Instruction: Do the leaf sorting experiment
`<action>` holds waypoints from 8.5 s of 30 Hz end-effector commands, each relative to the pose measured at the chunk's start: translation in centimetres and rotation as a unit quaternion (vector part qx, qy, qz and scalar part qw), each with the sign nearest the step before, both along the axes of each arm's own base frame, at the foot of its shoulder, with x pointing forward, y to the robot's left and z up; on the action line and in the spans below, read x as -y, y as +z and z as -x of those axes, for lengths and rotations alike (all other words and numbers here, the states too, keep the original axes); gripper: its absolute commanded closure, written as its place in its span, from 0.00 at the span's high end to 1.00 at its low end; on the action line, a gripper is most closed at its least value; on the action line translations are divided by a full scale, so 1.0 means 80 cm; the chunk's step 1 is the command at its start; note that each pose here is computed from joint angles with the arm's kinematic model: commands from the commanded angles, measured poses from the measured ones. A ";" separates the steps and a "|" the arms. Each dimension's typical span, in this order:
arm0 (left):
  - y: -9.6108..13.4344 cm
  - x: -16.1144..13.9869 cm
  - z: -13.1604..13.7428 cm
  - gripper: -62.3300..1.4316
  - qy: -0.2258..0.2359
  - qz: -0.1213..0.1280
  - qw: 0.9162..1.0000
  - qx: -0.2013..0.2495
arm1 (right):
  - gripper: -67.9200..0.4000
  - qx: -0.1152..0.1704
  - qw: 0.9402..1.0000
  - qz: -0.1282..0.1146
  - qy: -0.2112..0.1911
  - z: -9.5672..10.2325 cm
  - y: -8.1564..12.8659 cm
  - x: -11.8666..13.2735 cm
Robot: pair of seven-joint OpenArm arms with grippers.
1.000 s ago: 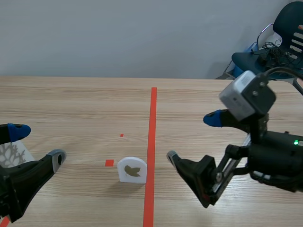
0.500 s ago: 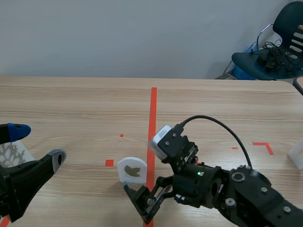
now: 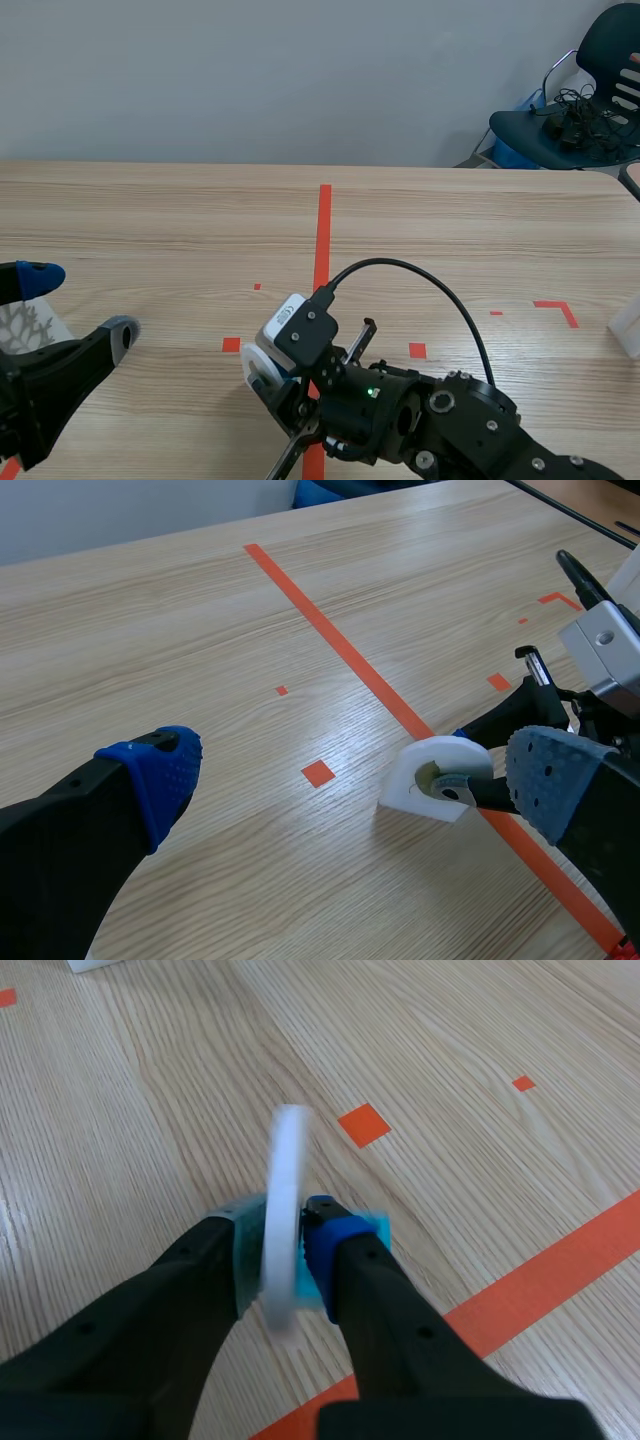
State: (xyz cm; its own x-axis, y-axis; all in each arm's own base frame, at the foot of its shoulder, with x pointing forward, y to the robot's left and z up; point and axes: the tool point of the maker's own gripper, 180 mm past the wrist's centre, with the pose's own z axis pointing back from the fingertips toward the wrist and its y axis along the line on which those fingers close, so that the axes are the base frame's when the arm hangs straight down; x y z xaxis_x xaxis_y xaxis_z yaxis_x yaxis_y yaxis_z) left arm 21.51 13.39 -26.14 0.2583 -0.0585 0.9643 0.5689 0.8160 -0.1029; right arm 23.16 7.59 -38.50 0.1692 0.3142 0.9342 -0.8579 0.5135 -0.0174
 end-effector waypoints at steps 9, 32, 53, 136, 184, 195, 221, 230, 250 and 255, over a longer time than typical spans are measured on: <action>0.016 0.002 -0.004 1.00 -0.002 0.008 1.000 0.020 | 0.10 0.043 0.998 -0.017 -0.048 -0.020 0.050 0.040; 0.016 0.002 -0.004 1.00 -0.002 0.008 1.000 0.020 | 0.10 0.003 0.923 0.009 -0.385 -0.036 0.057 0.339; 0.016 0.002 -0.004 1.00 -0.002 0.008 1.000 0.020 | 0.17 0.019 0.855 0.046 -0.517 -0.063 0.012 0.452; 0.016 0.002 -0.004 1.00 -0.002 0.008 1.000 0.020 | 1.00 -0.009 0.973 0.058 -0.223 0.006 0.139 0.260; 0.017 0.002 -0.004 1.00 -0.002 0.009 1.000 0.021 | 0.04 0.046 0.967 -0.010 -0.249 -0.002 0.093 0.248; 0.017 0.002 -0.004 1.00 -0.001 0.009 1.000 0.022 | 0.04 0.013 0.923 -0.011 -0.385 -0.005 0.070 0.338; 0.017 0.002 -0.004 1.00 -0.002 0.009 1.000 0.022 | 0.49 0.049 0.879 -0.024 -0.474 -0.052 0.050 0.434; 0.017 0.002 -0.004 1.00 -0.002 0.009 1.000 0.022 | 0.72 0.108 0.910 -0.047 -0.397 -0.077 0.145 0.411; 0.017 0.002 -0.004 1.00 -0.002 0.009 1.000 0.022 | 0.96 0.033 0.980 0.044 -0.193 -0.013 0.200 0.294; 0.017 0.002 -0.004 1.00 -0.002 0.009 1.000 0.022 | 0.96 0.022 0.982 0.033 -0.185 -0.005 0.195 0.280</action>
